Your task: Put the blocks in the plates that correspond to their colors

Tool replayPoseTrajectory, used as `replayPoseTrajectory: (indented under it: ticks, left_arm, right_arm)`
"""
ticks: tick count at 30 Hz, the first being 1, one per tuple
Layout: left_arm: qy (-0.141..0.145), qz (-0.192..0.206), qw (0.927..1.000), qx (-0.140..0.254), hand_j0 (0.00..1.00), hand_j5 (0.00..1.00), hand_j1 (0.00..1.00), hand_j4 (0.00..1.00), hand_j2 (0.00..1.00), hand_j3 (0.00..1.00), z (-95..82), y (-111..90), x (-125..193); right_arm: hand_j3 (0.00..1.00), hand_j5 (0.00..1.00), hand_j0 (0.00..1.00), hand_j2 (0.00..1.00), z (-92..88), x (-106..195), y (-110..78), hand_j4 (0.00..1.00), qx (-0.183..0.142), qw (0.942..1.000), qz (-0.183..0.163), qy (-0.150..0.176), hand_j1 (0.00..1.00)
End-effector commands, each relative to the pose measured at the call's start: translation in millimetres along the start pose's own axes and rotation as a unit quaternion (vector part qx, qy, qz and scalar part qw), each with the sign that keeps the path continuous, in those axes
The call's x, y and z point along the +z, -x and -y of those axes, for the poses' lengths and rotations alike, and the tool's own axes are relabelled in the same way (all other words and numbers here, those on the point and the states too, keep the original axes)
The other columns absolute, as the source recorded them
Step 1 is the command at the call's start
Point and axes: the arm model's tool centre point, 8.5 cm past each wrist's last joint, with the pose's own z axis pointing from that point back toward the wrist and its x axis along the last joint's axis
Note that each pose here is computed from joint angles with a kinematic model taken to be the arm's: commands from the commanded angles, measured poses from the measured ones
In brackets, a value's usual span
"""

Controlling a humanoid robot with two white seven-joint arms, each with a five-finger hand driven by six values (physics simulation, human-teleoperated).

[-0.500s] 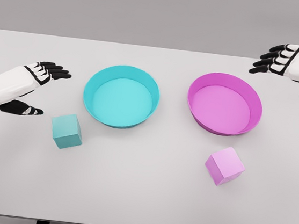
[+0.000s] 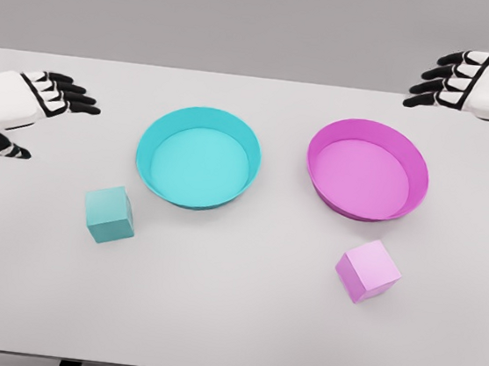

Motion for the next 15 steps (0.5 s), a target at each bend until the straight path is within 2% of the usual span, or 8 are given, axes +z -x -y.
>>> replayPoseTrajectory:
  ticks: [1,3,4,6,9,11,13,15]
  left_arm:
    - [0.036,0.015,0.9992,-0.010,1.00,1.00,1.00,1.00,1.00,1.00,-5.0,-9.0,6.7]
    - [0.077,0.029,0.9966,0.006,1.00,1.00,1.00,1.00,1.00,1.00,-1.1,-12.7,9.0]
    - [0.106,0.033,0.9937,0.007,1.00,1.00,1.00,1.00,1.00,1.00,4.9,-14.3,8.1]
    - [0.132,0.038,0.9905,0.011,1.00,1.00,1.00,1.00,1.00,1.00,11.2,-15.9,6.6]
    - [0.125,0.048,0.9906,0.026,1.00,1.00,1.00,1.00,1.00,1.00,20.4,-17.3,-6.0]
    - [0.119,0.050,0.9913,0.027,1.00,1.00,1.00,1.00,1.00,1.00,15.8,-10.6,-17.5]
    - [0.116,0.058,0.9908,0.037,1.00,1.00,1.00,1.00,1.00,1.00,9.6,-4.9,-28.3]
    - [0.121,0.086,0.9880,0.043,1.00,1.00,1.00,1.00,1.00,1.00,4.0,-7.6,-52.9]
  right_arm:
    - [1.00,1.00,1.00,1.00,-24.7,-17.4,-12.7,1.00,-0.015,0.9989,0.028,-0.036,1.00]
    - [1.00,1.00,1.00,1.00,-34.6,-30.2,-20.3,1.00,-0.024,0.9975,0.048,-0.045,1.00]
    - [1.00,1.00,1.00,1.00,-41.2,-37.5,-25.3,1.00,-0.029,0.9963,0.061,-0.054,1.00]
    - [1.00,1.00,1.00,1.00,-44.6,-52.5,-33.6,1.00,-0.027,0.9943,0.083,-0.062,1.00]
    - [1.00,1.00,1.00,1.00,-56.0,-71.8,-47.3,1.00,-0.031,0.9904,0.112,-0.076,1.00]
    - [1.00,1.00,1.00,1.00,-52.9,-73.9,-47.7,1.00,-0.027,0.9904,0.114,-0.074,1.00]
    - [1.00,1.00,1.00,1.00,-54.2,-82.8,-53.8,1.00,-0.024,0.9878,0.129,-0.083,1.00]
    - [1.00,1.00,1.00,1.00,-54.2,-88.7,-57.8,1.00,-0.019,0.9859,0.140,-0.090,1.00]
